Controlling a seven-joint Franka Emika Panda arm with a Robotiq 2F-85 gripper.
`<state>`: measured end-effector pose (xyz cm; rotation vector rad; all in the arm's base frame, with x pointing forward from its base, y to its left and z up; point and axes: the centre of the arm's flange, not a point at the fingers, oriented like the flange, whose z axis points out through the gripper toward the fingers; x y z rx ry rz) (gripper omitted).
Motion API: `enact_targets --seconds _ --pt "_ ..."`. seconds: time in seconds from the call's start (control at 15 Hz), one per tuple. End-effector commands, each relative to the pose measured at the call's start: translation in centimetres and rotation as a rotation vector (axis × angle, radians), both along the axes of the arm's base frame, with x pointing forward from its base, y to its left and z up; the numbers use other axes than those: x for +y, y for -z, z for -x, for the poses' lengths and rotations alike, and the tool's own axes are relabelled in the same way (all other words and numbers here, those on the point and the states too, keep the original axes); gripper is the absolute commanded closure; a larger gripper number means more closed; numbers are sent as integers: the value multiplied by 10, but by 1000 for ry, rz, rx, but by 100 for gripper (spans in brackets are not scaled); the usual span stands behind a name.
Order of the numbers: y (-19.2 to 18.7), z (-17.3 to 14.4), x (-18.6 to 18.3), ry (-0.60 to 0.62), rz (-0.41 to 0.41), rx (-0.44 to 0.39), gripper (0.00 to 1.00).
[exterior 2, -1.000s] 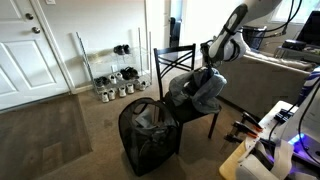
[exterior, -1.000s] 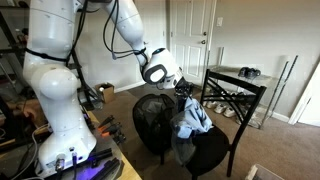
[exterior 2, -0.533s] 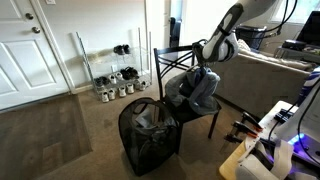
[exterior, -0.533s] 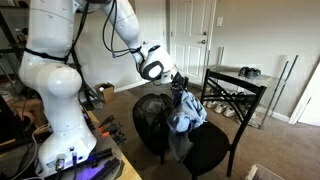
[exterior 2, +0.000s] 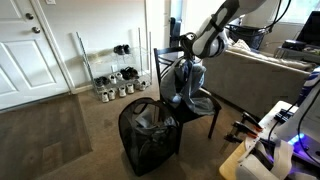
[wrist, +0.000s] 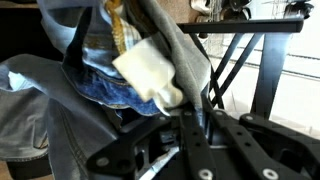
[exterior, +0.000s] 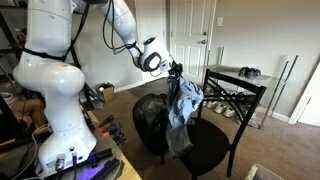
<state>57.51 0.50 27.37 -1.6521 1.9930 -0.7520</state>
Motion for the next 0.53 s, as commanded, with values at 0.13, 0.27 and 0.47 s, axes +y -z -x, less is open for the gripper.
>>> enact_targets --seconds 0.13,0.27,0.47 --pt "-12 -14 19 -128 6 -78 97" --pt "-11 -18 30 -161 9 -82 97" --pt "-13 -20 50 -206 15 -89 97"
